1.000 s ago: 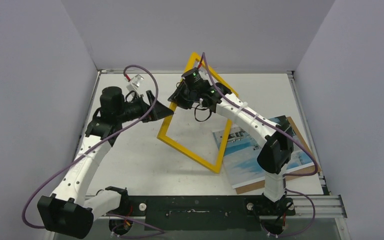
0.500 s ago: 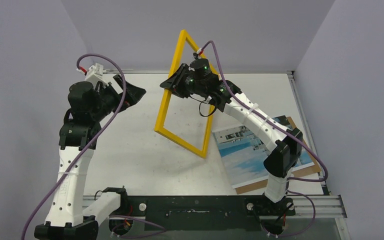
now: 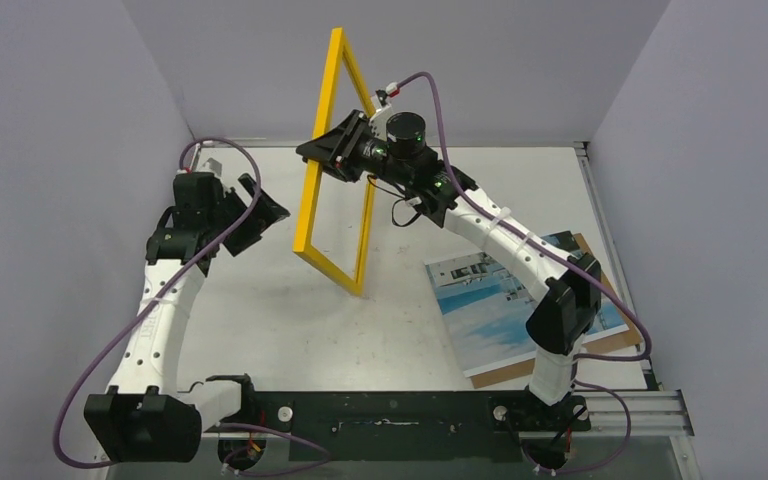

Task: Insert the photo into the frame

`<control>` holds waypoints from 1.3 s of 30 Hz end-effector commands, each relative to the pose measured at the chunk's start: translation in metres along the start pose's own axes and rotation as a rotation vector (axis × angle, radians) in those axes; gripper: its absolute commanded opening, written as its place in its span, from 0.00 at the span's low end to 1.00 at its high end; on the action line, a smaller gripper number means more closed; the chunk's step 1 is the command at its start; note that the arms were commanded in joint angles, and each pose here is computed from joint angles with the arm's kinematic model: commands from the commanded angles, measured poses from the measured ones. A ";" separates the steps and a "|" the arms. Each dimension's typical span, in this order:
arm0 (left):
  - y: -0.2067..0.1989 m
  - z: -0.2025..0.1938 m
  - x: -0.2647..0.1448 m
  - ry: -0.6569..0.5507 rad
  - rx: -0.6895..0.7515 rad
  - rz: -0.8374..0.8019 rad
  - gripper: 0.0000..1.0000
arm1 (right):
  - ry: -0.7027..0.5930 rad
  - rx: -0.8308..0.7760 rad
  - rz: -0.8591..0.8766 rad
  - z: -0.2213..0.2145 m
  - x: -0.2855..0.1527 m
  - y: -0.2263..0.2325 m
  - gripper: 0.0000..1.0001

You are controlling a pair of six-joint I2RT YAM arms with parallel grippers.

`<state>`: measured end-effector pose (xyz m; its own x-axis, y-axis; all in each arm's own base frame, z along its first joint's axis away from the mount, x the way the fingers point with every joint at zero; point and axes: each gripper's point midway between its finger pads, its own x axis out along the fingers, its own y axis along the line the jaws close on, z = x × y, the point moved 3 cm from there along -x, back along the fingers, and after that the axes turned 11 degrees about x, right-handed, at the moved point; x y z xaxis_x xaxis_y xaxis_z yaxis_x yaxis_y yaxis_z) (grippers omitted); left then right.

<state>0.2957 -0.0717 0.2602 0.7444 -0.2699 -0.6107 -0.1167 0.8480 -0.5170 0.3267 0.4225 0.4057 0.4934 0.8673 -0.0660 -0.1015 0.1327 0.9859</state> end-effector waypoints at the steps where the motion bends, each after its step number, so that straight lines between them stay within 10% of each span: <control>1: 0.023 0.022 -0.021 -0.115 -0.061 0.135 0.84 | 0.050 0.020 0.261 -0.001 0.001 0.051 0.13; 39: 0.064 0.034 -0.050 -0.123 -0.073 0.316 0.84 | 0.247 0.268 0.379 -0.049 0.090 0.008 0.24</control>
<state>0.2702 0.0067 0.2627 0.7094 0.0455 -0.7034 -0.4146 0.8339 -0.3642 0.3435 0.5318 0.3492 0.2869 0.9498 0.1248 0.1497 -0.1731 0.9735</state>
